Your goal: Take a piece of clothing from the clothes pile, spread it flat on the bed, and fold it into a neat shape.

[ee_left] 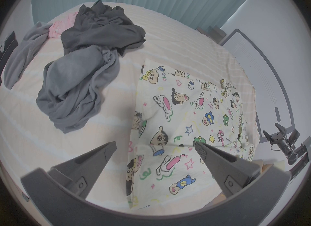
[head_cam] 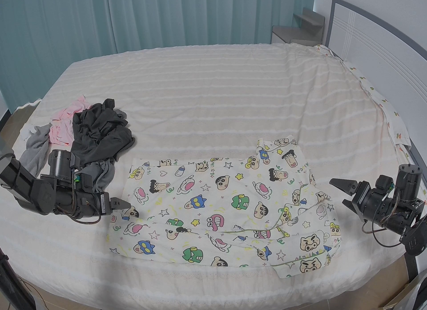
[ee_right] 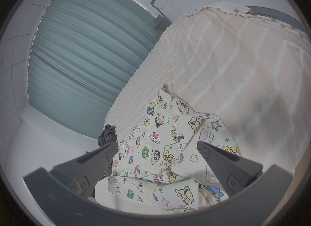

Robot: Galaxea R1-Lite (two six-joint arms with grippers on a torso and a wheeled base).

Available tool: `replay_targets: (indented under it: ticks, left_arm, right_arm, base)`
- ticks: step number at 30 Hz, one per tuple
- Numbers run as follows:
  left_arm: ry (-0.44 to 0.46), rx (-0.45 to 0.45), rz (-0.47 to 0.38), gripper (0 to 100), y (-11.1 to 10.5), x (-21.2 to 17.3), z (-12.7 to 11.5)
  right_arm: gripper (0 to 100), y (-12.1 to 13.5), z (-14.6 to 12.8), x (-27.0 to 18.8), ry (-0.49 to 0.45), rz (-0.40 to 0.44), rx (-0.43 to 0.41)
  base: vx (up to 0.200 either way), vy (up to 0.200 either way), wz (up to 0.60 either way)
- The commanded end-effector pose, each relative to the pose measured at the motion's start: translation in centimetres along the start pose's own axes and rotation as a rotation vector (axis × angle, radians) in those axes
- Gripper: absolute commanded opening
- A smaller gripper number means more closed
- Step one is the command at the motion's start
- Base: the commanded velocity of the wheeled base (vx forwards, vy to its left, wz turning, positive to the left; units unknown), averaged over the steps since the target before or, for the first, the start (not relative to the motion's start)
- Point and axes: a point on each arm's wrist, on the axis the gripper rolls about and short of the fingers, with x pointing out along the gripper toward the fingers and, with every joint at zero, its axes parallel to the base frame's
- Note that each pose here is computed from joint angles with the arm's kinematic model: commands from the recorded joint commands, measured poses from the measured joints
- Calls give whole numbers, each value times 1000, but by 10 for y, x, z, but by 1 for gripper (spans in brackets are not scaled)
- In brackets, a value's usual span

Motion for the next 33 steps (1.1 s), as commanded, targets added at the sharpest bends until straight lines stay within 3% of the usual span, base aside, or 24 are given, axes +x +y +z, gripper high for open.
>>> replay_targets:
  ticks: [1, 12, 16, 18, 20, 27, 33]
  left_arm:
    - [-16, 15, -11, 100, -6, -4, 2]
    - [-94, 17, -6, 100, -8, 7, 32]
    - [-112, -2, 30, 100, -15, 27, 43]
    - [-106, 2, 112, 100, -13, 60, 49]
    - [-106, -1, 126, 100, -12, 75, 53]
    - [-95, 2, 130, 100, -3, 119, 60]
    - [-114, 6, 114, 100, -5, 126, 68]
  right_arm:
    - [100, 0, 0, 0, 2, -1, 0]
    - [100, 1, -2, 1, 12, 1, -1]
    - [100, 1, -4, 1, 19, 2, -3]
    - [100, 2, -7, 1, 28, 7, -7]
    - [100, 2, -7, 1, 29, 6, -7]
    - [100, 2, -7, 1, 30, 5, -7]
    - [100, 2, -7, 1, 28, 5, -7]
  base:
    - [200, 0, 0]
    - [36, 0, 0]
    - [0, 0, 0]
    - [0, 0, 0]
    - [0, 0, 0]
    - [0, 0, 0]
    - [0, 0, 0]
